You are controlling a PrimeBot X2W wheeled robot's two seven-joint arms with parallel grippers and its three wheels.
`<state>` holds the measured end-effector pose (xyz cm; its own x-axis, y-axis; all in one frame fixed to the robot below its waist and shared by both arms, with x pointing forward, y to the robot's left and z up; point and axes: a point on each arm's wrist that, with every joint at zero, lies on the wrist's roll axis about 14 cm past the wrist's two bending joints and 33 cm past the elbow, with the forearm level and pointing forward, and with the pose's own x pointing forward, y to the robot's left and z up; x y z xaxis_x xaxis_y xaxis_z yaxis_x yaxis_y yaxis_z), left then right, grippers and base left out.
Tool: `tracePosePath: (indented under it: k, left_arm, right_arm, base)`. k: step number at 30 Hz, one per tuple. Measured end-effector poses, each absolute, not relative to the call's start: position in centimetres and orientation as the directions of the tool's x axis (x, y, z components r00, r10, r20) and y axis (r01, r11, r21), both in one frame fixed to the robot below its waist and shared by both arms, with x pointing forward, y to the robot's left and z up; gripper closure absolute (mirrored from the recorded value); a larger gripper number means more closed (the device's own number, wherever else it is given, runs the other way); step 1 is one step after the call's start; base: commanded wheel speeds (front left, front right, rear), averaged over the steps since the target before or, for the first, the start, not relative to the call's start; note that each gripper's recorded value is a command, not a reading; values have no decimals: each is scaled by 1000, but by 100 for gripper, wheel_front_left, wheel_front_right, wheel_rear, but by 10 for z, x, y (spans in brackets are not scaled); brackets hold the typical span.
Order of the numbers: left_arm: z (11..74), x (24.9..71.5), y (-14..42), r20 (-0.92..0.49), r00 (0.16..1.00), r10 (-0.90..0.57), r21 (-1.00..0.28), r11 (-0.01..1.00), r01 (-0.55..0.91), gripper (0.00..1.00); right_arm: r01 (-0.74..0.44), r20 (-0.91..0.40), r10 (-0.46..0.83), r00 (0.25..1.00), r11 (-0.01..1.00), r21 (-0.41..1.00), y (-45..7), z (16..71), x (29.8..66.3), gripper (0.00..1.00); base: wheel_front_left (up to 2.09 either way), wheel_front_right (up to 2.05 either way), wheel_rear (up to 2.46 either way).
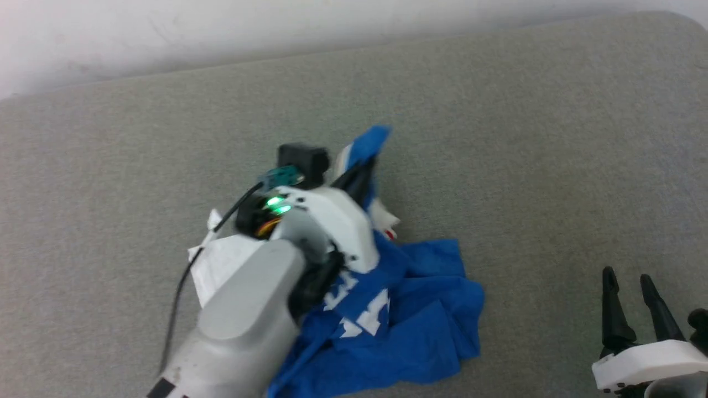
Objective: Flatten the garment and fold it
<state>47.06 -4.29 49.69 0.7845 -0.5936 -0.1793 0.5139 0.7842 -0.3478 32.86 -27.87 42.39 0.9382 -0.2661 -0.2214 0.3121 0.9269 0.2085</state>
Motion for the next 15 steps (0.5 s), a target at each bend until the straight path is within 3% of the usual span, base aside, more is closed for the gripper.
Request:
tracePosePath:
  k: [3,4,6,7,8,15]
  left_arm:
    - [451,479,-17,-301,796,-525,-279,847,452,100]
    - [440,480,-11,-327,798,-506,-255,860,441,88]
    - [422,482,-4,-364,799,-479,-236,877,419,46]
    - [417,482,-4,-374,797,-474,-235,880,413,9]
    - [414,483,-4,-377,796,-473,-235,881,411,0]
    - [439,492,-10,-278,833,-478,-271,871,410,0]
  right_arm:
    - [325,-235,-276,932,924,203,-281,420,325,0]
    - [330,-239,-281,930,922,200,-282,419,324,0]
    - [340,-243,-291,925,920,194,-285,417,324,0]
    - [344,-242,-295,924,919,192,-287,417,324,0]
    - [347,-243,-299,923,918,190,-288,417,324,0]
    - [337,-234,-292,927,924,182,-287,421,326,0]
  base:
    - [0,0,0]
    - [0,0,0]
    - [0,0,0]
    - [0,0,0]
    - [0,0,0]
    - [0,0,0]
